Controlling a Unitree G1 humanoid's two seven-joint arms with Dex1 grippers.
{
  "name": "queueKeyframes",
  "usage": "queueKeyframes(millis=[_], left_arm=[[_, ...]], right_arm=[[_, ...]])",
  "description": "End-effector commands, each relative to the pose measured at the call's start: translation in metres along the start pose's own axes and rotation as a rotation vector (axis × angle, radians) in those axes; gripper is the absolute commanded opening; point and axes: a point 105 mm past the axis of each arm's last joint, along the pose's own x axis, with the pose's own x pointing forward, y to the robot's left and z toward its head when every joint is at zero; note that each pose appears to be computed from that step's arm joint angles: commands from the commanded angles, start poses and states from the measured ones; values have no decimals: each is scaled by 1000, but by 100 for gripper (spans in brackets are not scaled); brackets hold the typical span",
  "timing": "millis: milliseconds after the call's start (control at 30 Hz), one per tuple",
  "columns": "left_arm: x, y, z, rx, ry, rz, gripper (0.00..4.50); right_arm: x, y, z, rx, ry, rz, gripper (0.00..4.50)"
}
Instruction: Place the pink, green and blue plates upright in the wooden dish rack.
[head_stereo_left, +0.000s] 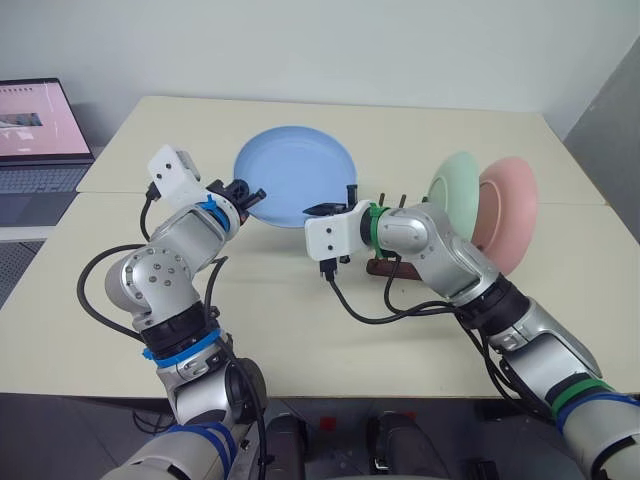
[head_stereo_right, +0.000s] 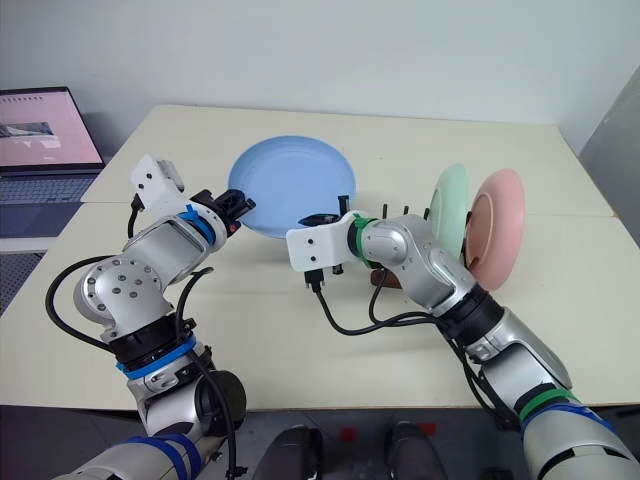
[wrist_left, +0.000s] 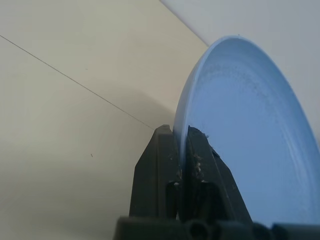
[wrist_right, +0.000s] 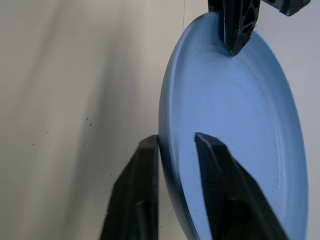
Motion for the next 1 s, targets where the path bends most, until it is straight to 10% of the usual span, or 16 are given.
queueKeyframes(millis=[33, 167, 300, 600, 833, 1000], left_arm=[[-6, -8, 8, 10, -26, -48, 0], [-9, -3, 5, 24, 0, -67, 0], [-16, -2, 8, 100, 12, -150, 106], [-38, 21, 101, 361, -247, -318, 398], [-55, 13, 46, 874, -116, -610, 448], [-74, -14, 5, 940, -2, -897, 448]], right_arm=[[-5, -18, 13, -12, -43, -53, 2], [-7, -21, 13, -10, -48, -63, 2], [-10, -24, 13, -12, -48, -71, 0], [-24, -47, 22, 42, -115, -154, 0], [-71, -89, 41, 577, -373, -355, 0], [-102, -84, 48, 929, -515, -317, 0]])
